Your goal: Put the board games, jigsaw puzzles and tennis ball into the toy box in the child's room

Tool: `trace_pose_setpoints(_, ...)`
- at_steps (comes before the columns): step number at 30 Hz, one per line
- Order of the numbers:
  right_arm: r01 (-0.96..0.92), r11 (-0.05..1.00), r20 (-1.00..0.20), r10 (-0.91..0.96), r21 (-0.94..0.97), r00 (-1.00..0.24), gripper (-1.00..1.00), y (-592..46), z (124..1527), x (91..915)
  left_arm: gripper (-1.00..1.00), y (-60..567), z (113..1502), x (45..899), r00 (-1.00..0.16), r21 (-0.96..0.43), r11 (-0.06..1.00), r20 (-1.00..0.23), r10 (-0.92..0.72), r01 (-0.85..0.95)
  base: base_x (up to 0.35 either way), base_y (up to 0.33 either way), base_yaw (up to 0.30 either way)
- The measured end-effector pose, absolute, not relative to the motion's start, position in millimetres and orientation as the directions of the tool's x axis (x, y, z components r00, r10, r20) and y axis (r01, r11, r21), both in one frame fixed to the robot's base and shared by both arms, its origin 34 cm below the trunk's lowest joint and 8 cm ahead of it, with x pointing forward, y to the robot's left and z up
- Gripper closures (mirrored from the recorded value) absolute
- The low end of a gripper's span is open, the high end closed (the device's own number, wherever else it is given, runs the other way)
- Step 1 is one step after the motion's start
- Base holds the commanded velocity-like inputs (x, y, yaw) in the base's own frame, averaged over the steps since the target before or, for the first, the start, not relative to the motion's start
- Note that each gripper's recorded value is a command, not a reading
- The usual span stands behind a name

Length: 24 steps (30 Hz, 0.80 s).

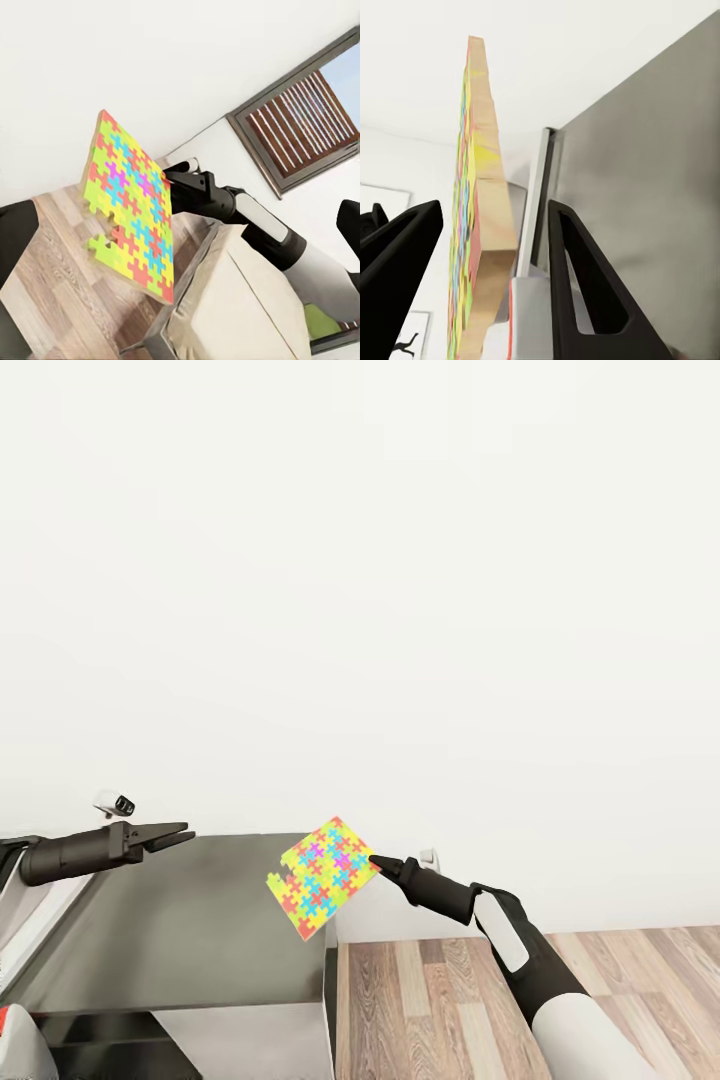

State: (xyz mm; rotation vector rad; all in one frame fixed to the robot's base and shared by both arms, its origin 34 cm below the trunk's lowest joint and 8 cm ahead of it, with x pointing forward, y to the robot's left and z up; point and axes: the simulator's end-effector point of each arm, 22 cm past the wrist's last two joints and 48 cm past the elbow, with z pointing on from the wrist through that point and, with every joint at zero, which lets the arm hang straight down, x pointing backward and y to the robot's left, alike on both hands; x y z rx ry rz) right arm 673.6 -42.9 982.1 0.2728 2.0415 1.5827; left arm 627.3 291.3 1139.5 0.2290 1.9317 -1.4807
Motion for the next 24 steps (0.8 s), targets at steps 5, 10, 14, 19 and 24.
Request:
trace_pose_setpoints(5, -0.166, 0.29, -0.291, 0.469, 0.943, -0.834, 1.0, -43, 987, 672, -1.0, 292, 1144, 625, -0.751, -0.785, 0.337, -0.608, -0.258, 0.52, -0.007, 0.0, 0.176)
trace_pose_setpoints(10, -0.167, 0.289, -0.291, 0.468, 0.943, -0.834, 1.0, -43, 991, 670, -1.0, 292, 1147, 623, -0.751, -0.786, 0.336, -0.607, -0.259, 0.519, -0.001, 0.0, 0.272)
trace_pose_setpoints(14, -0.168, 0.29, -0.293, 0.469, 0.942, -0.833, 1.0, -43, 994, 669, -1.0, 292, 1150, 622, -0.752, -0.786, 0.336, -0.607, -0.258, 0.519, 0.0, 0.0, 0.286)
trace_pose_setpoints(19, -0.181, 0.297, -0.31, 0.481, 0.938, -0.82, 1.0, -45, 999, 670, -1.0, 291, 1153, 620, -0.752, -0.785, 0.337, -0.608, -0.257, 0.52, 0.0, 0.0, 0.257)
trace_pose_setpoints(24, -0.194, 0.295, -0.321, 0.483, 0.936, -0.814, 1.0, -44, 1008, 670, -1.0, 291, 1156, 618, -0.752, -0.785, 0.338, -0.608, -0.256, 0.519, 0.0, 0.0, 0.054)
